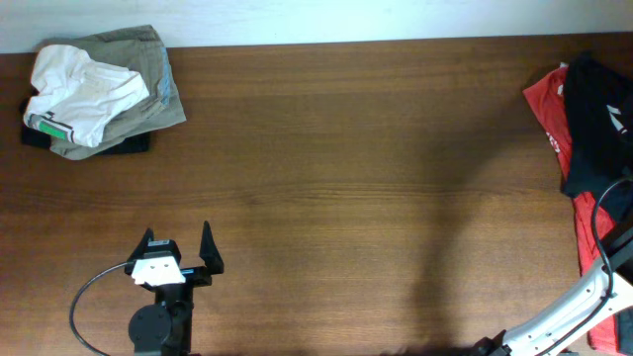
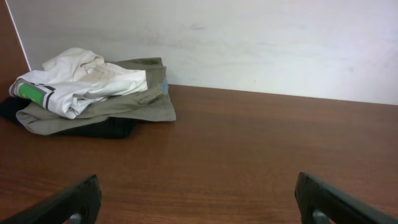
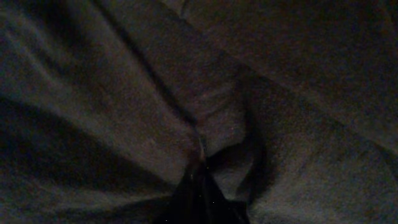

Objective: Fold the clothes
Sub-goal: 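Reach the right gripper to the dark green shirt on the right pile and grasp it, then pull the dark green shirt left and drop it mid-table with the right gripper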

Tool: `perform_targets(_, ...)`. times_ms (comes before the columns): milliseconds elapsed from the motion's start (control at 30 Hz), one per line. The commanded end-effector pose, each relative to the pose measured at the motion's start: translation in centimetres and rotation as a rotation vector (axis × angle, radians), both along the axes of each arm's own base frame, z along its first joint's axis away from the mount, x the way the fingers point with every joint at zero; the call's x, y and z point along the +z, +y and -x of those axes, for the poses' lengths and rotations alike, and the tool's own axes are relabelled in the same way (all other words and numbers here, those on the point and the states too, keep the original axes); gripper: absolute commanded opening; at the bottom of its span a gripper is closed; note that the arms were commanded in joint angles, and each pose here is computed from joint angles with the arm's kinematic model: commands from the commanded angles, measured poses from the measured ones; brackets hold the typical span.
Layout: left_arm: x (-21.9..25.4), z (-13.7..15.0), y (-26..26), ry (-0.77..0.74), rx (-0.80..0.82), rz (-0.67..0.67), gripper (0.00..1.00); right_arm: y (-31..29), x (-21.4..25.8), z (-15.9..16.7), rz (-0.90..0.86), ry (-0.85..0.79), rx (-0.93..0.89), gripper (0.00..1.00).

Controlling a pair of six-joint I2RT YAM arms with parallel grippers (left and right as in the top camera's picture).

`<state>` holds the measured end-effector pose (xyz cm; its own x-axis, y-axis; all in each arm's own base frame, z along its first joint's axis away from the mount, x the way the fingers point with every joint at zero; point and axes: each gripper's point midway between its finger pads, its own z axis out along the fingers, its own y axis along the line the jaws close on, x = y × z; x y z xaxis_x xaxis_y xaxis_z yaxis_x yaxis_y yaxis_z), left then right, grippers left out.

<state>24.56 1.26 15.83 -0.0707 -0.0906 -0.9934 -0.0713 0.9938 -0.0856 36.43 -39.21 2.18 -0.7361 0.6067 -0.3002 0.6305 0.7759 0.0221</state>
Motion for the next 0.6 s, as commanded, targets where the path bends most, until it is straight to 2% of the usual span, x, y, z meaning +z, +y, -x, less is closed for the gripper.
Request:
perform_targets(0,-0.2,0.0,0.1,0.002,0.006,-0.016,0.99,-0.3,0.2,-0.5,-0.008,-0.020,-0.030,0.04)
perform_targets(67,-0.2,0.0,0.1,0.002,0.006,-0.016,0.99,0.4,1.7,-1.9,-0.049,-0.103,-0.019,0.04)
perform_targets(267,-0.2,0.0,0.1,0.002,0.006,-0.016,0.99,5.8,12.7,-8.9,-0.180,-0.422,0.132,0.04)
perform_targets(400,-0.2,0.0,0.1,0.002,0.006,-0.016,0.99,16.5,17.9,-15.4,-0.274,-0.538,0.356,0.04)
perform_targets(567,-0.2,0.0,0.1,0.002,0.006,-0.016,0.99,28.7,18.4,-19.6,-0.318,-0.516,0.558,0.04)
